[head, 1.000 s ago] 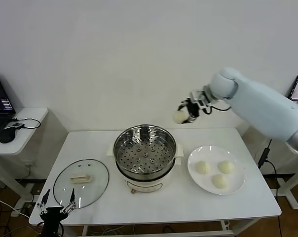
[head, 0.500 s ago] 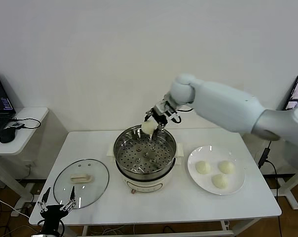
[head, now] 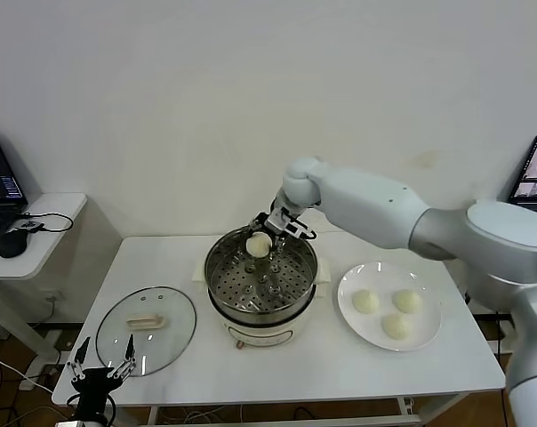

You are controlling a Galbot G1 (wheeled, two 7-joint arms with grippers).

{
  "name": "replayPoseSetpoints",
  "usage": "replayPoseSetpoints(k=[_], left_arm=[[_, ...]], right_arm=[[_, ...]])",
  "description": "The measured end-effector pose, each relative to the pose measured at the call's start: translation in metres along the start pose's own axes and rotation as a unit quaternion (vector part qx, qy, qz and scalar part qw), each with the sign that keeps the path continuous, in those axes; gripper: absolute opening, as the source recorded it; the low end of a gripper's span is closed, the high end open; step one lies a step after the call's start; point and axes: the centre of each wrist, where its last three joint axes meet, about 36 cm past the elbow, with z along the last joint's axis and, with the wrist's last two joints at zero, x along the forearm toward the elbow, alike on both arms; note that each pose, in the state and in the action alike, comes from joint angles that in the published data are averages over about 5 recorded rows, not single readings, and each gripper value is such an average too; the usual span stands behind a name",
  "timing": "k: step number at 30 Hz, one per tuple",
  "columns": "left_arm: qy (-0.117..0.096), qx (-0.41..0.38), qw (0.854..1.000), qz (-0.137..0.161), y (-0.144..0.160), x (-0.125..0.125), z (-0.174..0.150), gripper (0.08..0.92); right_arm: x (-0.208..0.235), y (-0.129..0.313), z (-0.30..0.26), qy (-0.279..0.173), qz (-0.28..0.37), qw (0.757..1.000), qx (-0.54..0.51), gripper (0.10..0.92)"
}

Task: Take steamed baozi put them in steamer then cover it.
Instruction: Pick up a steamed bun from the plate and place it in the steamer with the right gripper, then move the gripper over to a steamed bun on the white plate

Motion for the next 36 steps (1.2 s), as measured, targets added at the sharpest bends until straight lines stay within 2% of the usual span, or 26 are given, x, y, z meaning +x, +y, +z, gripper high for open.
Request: replayPoseSetpoints(k=[7, 13, 18, 23, 28, 36], left_arm=[[0.0, 0.004, 1.0, -0.002, -0.002, 0.002, -0.001, 0.823], [-0.002, 0.005, 1.0, -0.004, -0.002, 0.004, -0.003, 0.823], [-0.003, 0.006, 1.0, -0.006, -0.001, 0.005, -0.006, 0.823], [-0.004, 0.005, 1.0, -0.007, 0.001, 0.005, -0.011, 0.823], [-0.005, 0.003, 1.0, -0.008, 0.004, 0.005, -0.014, 0.823], [-0.011, 0.001, 1.0, -0.005, 0.006, 0.001, -0.018, 0.823]], right_arm=[[-0.008, 0.001, 0.001, 0.003, 0.0, 1.0, 0.027, 0.684], [0.001, 0.0, 0.002, 0.007, 0.001, 1.0, 0.029, 0.806], [0.031, -0.004, 0.0, 0.013, 0.003, 1.0, -0.013, 0.822], [0.077, 0.002, -0.001, 0.03, 0.007, 0.994, -0.106, 0.823], [0.12, 0.033, 0.005, 0.051, 0.004, 0.977, -0.206, 0.823], [0.165, 0.12, 0.007, 0.077, -0.002, 0.941, -0.329, 0.823]])
